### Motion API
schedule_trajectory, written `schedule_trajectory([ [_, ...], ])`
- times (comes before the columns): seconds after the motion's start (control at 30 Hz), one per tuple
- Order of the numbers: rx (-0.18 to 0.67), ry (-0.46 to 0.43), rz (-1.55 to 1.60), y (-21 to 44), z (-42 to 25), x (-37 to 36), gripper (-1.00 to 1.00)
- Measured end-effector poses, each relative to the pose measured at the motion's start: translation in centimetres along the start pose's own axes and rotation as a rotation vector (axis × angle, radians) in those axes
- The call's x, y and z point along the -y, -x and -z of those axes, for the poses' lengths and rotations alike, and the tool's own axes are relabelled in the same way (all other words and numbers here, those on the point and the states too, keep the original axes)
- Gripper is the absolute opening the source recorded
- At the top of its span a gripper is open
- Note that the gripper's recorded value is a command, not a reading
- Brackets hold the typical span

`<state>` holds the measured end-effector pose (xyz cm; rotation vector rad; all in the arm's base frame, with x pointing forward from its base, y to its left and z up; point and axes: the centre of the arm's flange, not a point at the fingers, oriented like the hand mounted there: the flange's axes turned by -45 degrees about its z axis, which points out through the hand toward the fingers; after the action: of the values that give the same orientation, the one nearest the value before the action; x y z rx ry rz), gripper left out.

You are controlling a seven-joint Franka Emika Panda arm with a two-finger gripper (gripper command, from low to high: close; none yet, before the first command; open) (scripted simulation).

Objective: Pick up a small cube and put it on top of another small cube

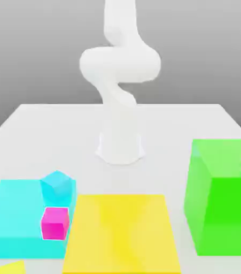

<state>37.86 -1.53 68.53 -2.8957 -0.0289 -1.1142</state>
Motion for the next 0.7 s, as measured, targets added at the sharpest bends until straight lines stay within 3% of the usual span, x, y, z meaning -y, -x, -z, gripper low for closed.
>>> schedule_trajectory([
  [0.33, 0.238, -0.126, 0.058, 0.8, -16.7, -6.2, 0.0],
  [0.7, 0.46, -0.165, 0.124, 7.9, -32.9, -12.8, 0.0],
])
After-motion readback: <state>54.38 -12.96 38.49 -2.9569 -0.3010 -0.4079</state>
